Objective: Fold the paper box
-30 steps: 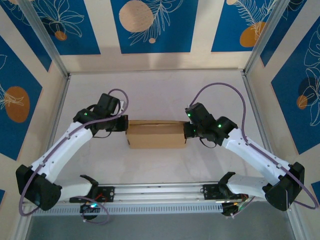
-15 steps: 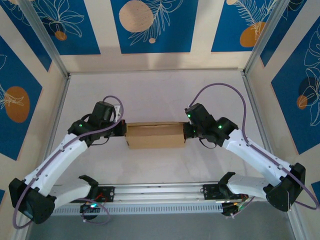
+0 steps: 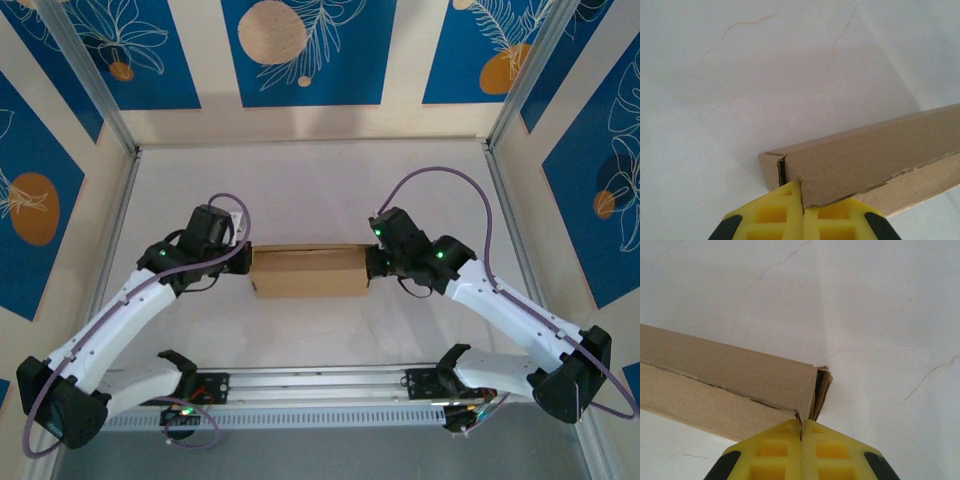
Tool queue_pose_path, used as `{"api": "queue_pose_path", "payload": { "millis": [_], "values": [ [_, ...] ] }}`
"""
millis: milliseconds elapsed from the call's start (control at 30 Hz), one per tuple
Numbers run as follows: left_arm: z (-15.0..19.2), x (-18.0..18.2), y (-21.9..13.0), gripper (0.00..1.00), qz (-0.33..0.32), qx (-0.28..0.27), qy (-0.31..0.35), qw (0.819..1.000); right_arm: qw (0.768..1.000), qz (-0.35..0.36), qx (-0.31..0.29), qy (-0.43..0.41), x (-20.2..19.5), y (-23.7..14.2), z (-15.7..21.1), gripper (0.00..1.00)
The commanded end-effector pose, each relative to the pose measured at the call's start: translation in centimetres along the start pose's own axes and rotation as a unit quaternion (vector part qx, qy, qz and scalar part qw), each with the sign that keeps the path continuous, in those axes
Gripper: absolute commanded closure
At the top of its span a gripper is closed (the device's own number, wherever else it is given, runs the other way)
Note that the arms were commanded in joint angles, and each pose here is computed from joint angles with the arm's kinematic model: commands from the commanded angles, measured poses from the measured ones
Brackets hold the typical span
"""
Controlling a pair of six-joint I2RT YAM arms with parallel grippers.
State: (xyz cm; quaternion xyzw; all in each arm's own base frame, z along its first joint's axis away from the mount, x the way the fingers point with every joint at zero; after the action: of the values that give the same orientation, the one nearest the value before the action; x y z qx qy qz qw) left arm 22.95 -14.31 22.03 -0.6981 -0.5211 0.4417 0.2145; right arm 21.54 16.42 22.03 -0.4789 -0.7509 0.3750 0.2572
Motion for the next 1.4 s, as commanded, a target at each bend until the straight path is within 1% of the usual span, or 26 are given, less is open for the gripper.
{"api": "queue_pose_path", "payload": {
  "millis": [0,233,433,533,600,633,733,900,967,1000,1067,1233,1300,1367],
  "values": [
    [2.4,1.7,1.0,1.00,-0.033,0.026,-0.021,0.999,1.000,-0.008,-0.001,0.015,0.1,0.0,0.5,1.00],
    [2.3,1.9,0.3,1.00,-0.039,-0.010,-0.019,0.999,0.999,-0.005,-0.018,0.031,-0.3,-0.5,0.4,1.00],
    [3.4,2.5,0.5,1.00,-0.035,-0.021,-0.011,0.999,0.998,-0.032,-0.036,0.048,-0.3,-1.0,0.4,0.99],
    [3.5,2.5,0.7,1.00,-0.045,-0.016,-0.002,0.999,0.995,-0.058,-0.046,0.061,-0.2,-1.5,0.1,0.92],
    [3.4,2.3,0.7,1.00,-0.048,-0.017,0.005,0.999,0.993,-0.077,-0.049,0.072,-0.1,-1.8,-0.2,0.84],
    [3.4,2.2,0.7,1.00,-0.050,-0.017,0.007,0.999,0.992,-0.083,-0.050,0.077,-0.2,-2.0,-0.4,0.81],
    [3.2,2.0,0.9,1.00,-0.054,-0.016,0.011,0.998,0.988,-0.115,-0.055,0.089,0.0,-2.7,-0.9,0.67],
    [2.8,1.3,1.3,1.00,-0.063,-0.014,0.022,0.998,0.978,-0.168,-0.071,0.100,0.0,-4.5,-1.5,0.53],
    [2.6,1.0,1.4,1.00,-0.062,-0.014,0.023,0.998,0.974,-0.189,-0.075,0.104,0.1,-5.1,-1.5,0.43],
    [2.5,0.9,1.5,1.00,-0.062,-0.014,0.024,0.998,0.972,-0.193,-0.077,0.108,0.0,-5.3,-1.5,0.39],
    [2.5,0.6,1.6,1.00,-0.062,-0.015,0.026,0.998,0.970,-0.191,-0.075,0.127,-0.5,-5.4,-1.5,0.37],
    [2.7,0.5,1.7,1.00,-0.067,-0.014,0.034,0.997,0.961,-0.184,-0.037,0.201,-1.4,-4.0,-1.3,0.39],
    [2.8,0.4,1.7,1.00,-0.066,-0.016,0.036,0.997,0.961,-0.165,-0.029,0.218,-1.9,-3.2,-1.3,0.39],
    [2.9,0.4,1.8,1.00,-0.066,-0.015,0.037,0.997,0.965,-0.132,-0.027,0.226,-2.4,-2.3,-1.3,0.38]
  ]
}}
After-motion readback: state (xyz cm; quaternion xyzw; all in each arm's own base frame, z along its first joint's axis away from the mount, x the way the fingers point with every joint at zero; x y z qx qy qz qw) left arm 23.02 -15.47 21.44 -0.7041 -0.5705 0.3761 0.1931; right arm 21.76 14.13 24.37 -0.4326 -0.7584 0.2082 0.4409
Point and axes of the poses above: each hand's point on the last joint's axis, 136 mm out from that joint toward the fingers, its own y axis out along the fingers, its own x axis along the line the jaws close on, z = x × y, the point moved 4 cm from there along -y, back along the fingers, and after that the axes turned 12 degrees about -y, right-handed, at the moved point
